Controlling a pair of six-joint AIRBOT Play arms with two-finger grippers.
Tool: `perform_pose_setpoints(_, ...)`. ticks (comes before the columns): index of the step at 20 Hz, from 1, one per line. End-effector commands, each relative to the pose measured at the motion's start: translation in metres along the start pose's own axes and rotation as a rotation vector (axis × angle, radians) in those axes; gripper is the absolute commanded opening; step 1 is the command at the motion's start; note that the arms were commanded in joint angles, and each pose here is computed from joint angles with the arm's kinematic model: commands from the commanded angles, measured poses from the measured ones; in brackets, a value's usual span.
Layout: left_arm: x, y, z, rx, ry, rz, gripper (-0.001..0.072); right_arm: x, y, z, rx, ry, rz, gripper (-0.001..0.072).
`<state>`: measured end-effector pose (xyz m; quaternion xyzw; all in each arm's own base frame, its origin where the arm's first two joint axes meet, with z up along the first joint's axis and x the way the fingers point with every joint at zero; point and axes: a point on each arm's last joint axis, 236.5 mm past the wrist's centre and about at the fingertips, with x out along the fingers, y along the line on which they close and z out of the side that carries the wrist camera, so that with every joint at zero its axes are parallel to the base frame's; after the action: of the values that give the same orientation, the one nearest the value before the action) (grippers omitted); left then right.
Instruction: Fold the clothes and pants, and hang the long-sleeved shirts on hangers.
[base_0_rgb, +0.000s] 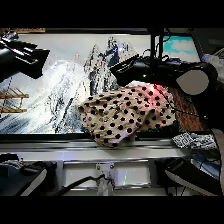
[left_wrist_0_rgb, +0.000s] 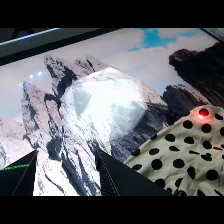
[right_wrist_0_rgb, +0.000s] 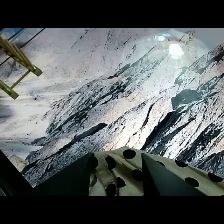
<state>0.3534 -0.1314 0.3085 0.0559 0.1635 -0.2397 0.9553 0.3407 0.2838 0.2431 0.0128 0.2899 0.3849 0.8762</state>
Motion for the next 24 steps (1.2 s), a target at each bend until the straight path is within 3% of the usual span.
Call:
perform_pose_setpoints(1, -0.0006, 0.0002, 0.0007, 0.001, -0.002, 0.001, 0.0407, 0.0002, 0.0005, -0.0003, 0.000, 0.001, 0.001, 0.0374)
perform_pose_setpoints(24, -0.0006, 0.0014, 0.0033, 0.002, -0.013, 0.006, 0.0407, 0.0002, 0.0005, -0.0003, 0.000, 0.001, 0.001, 0.0374)
